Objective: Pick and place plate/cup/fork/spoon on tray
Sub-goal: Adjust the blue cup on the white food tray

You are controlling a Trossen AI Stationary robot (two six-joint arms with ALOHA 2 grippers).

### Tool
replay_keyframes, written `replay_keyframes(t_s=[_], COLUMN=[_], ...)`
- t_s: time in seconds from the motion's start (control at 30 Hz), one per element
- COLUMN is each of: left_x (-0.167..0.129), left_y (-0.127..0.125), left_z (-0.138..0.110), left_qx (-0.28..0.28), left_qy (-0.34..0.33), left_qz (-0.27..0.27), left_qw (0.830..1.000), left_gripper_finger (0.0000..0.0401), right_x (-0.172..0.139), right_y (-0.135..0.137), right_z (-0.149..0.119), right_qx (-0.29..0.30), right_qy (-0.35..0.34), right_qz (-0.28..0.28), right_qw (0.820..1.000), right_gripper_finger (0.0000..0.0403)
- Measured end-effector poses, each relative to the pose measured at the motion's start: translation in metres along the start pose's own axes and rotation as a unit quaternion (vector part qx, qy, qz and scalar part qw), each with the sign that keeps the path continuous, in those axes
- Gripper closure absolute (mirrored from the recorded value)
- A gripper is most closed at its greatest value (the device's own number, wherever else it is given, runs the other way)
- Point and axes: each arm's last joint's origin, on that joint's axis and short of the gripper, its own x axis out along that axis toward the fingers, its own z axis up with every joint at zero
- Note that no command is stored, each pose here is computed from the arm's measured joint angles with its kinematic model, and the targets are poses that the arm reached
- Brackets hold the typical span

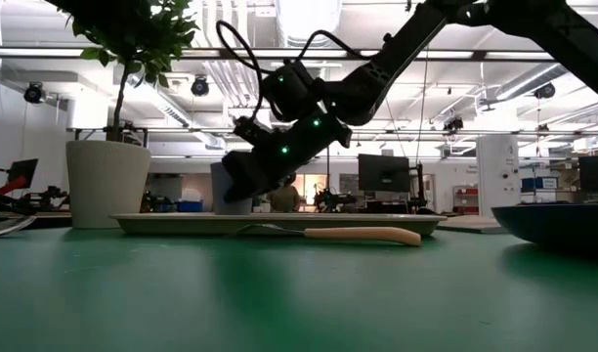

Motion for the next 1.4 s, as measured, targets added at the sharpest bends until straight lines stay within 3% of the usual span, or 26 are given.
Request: replay_keyframes(t_s=[0.73,1.07,1.4], left_x=[0.0,0.0,0.001], left_y=[0.001,0.001,0.002], left_z=[0.001,0.001,0.001], left_qx=[0.022,0.035,0.036], left_qy=[-0.007,-0.009,-0.007], left_qz=[0.017,0.022,0.024], left_qw=[1.0,0.999,0.999], left_gripper_finger=[0.0401,0.0401,0.0401], right_x=[0.002,-0.006,-0.008], right_y=[-0.08,-0.107,-0.123], right_z=[-0.011,-0.017,-0.006], right_qx=[0.04,0.07,0.101], right_qy=[-0.001,0.033,-0.046], right_qz=[-0.056,-0.06,-0.053], right_qw=[0.998,0.995,0.992], right_gripper_finger=[0.0394,0.0394,0.0394])
